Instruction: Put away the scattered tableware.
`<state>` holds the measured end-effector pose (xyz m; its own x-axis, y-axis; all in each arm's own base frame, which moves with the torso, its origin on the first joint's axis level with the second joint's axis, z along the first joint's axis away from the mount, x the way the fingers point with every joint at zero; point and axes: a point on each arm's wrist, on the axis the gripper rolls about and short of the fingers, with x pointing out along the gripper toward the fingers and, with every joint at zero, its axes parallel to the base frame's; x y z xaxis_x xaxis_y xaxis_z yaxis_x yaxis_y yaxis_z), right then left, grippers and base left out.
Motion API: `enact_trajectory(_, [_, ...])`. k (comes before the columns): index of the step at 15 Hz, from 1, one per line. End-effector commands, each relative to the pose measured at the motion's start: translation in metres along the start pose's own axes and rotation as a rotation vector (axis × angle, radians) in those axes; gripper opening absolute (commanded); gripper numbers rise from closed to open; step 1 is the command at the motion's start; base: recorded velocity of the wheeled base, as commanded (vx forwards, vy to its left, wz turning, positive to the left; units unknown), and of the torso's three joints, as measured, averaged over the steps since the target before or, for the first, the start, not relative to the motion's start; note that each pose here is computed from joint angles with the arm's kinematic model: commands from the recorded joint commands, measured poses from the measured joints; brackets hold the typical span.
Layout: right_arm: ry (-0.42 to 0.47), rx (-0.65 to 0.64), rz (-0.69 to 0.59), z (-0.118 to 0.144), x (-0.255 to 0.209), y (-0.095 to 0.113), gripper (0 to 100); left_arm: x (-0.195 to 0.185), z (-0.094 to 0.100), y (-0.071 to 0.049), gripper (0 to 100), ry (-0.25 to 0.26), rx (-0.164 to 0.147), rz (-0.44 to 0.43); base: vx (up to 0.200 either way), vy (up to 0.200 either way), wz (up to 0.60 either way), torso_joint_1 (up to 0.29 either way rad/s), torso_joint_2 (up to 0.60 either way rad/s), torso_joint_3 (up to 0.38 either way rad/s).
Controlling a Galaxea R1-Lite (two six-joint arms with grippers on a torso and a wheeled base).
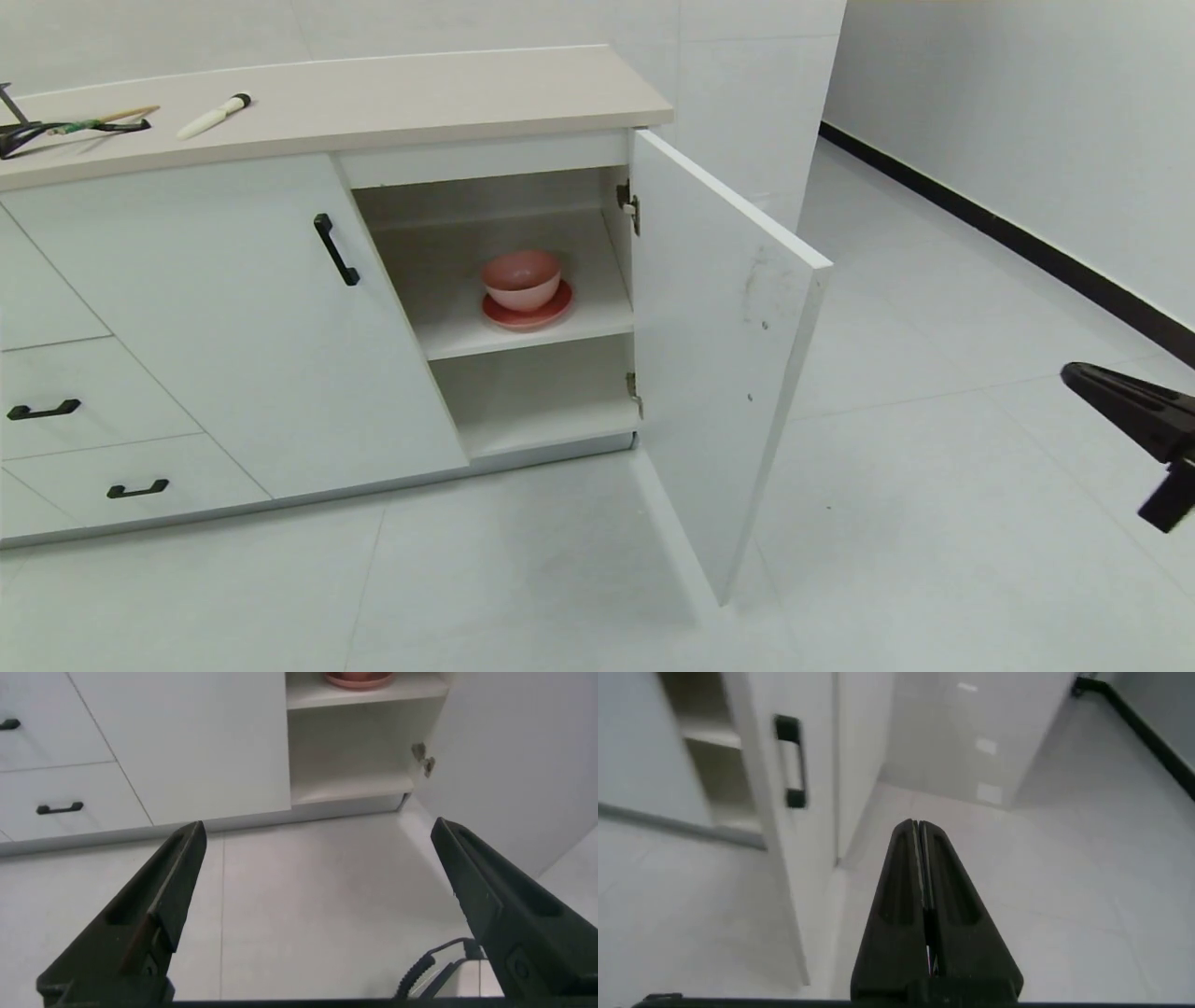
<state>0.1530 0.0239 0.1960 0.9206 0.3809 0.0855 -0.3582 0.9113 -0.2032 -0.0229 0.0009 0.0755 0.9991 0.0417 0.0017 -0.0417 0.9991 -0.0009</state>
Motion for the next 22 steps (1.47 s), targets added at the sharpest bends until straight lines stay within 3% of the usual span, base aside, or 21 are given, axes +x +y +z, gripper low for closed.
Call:
enact_trajectory(1, [0.096,0.030,0.064,-0.020,0.038,0.000,0,0.000,0.000,0.000,100,0.002,-0.001,0.000,0.000,0.000,0.00,0.000,0.00,0.000])
enact_trajectory(5, [0.096,0.032,0.078,-0.022,0.065,-0.003,0,0.000,0.000,0.000,100,0.000,-0.001,0.001,0.000,0.000,0.00,0.000,0.00,0.000])
enact_trajectory(9, [0.024,0.025,0.096,-0.026,0.110,-0.011,0,0.000,0.000,0.000,100,0.000,-0.002,0.001,0.000,0.000,0.00,0.000,0.00,0.000])
enact_trajectory(12, [-0.047,0.015,0.153,-0.021,0.135,0.001,0,0.000,0.000,0.000,100,0.000,-0.004,0.001,0.000,0.000,0.00,0.000,0.00,0.000])
enact_trajectory(14, [-0.092,0.014,0.199,-0.017,0.151,0.014,0,0.000,0.000,0.000,100,0.000,-0.021,0.001,0.000,0.000,0.00,0.000,0.00,0.000])
enact_trajectory(15, [-0.092,0.033,0.215,-0.019,0.158,0.019,0,0.000,0.000,0.000,100,-0.001,-0.038,0.001,0.000,0.000,0.00,0.000,0.00,0.000])
enact_trajectory(22, [-0.105,0.044,0.236,-0.025,0.177,0.026,0,0.000,0.000,0.000,100,-0.001,-0.041,0.001,0.000,0.000,0.00,0.000,0.00,0.000])
